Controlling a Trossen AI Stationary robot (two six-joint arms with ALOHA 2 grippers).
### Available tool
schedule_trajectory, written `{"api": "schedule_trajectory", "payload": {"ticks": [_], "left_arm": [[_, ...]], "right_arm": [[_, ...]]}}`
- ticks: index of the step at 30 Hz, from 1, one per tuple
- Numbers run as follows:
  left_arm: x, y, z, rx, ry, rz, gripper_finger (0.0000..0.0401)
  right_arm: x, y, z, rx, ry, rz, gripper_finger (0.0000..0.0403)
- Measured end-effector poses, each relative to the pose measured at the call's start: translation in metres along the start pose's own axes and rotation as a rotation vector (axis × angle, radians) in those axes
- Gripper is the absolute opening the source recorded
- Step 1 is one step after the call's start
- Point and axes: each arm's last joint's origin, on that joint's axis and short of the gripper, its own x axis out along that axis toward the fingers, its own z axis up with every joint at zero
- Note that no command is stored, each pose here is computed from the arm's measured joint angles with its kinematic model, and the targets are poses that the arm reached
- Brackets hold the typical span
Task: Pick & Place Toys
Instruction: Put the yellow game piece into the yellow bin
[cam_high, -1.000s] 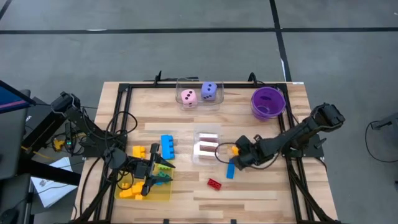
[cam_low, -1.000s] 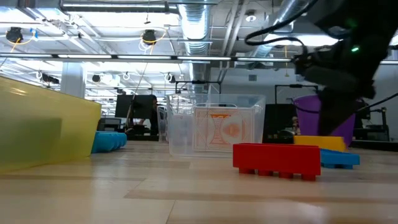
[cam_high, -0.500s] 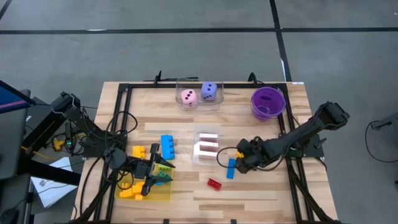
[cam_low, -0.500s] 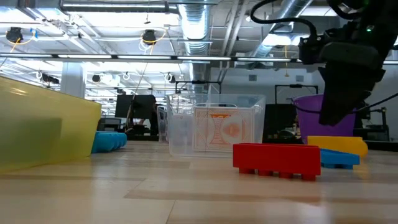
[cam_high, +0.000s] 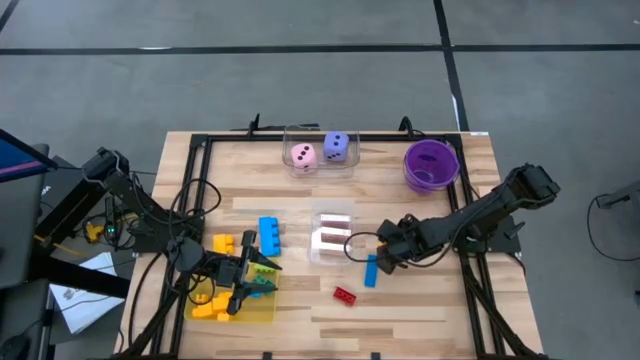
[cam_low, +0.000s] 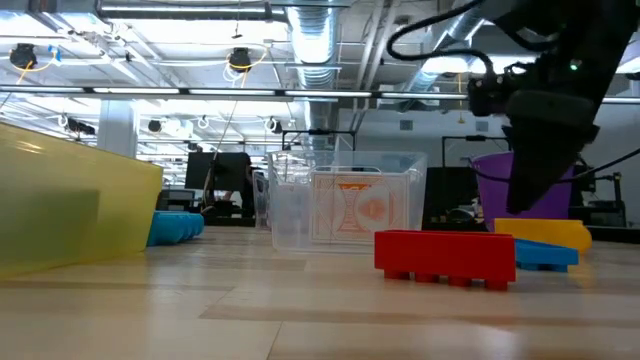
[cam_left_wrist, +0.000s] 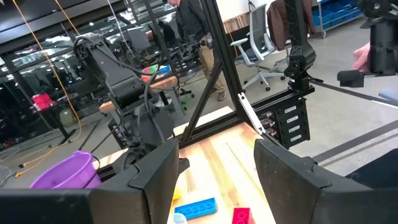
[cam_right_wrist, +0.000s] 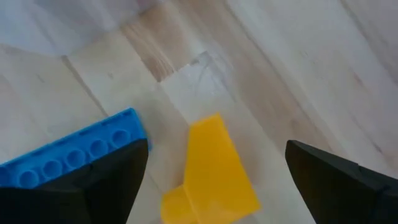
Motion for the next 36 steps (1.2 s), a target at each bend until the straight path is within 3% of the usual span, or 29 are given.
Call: {"api": "schedule_trajectory", "payload": {"ticks": [15,28,36], "left_arm": [[0.000,-0.002,0.001,0.001,-0.020,-0.060,0.0204],[0.000,-0.002,0.001,0.000,-0.021,-0.060,0.0204],[0.000,-0.002,0.001,0.000,-0.021,-0.060,0.0204]], "right_arm": [[0.022,-0.012,-0.022,-0.019,0.079,0.024,0.0372],[0.023,-0.014,-0.020,-0.002,0.071,0.025,0.0369],[0.023,-0.013,-0.019,0.000,0.070,0.029,0.0305]]}}
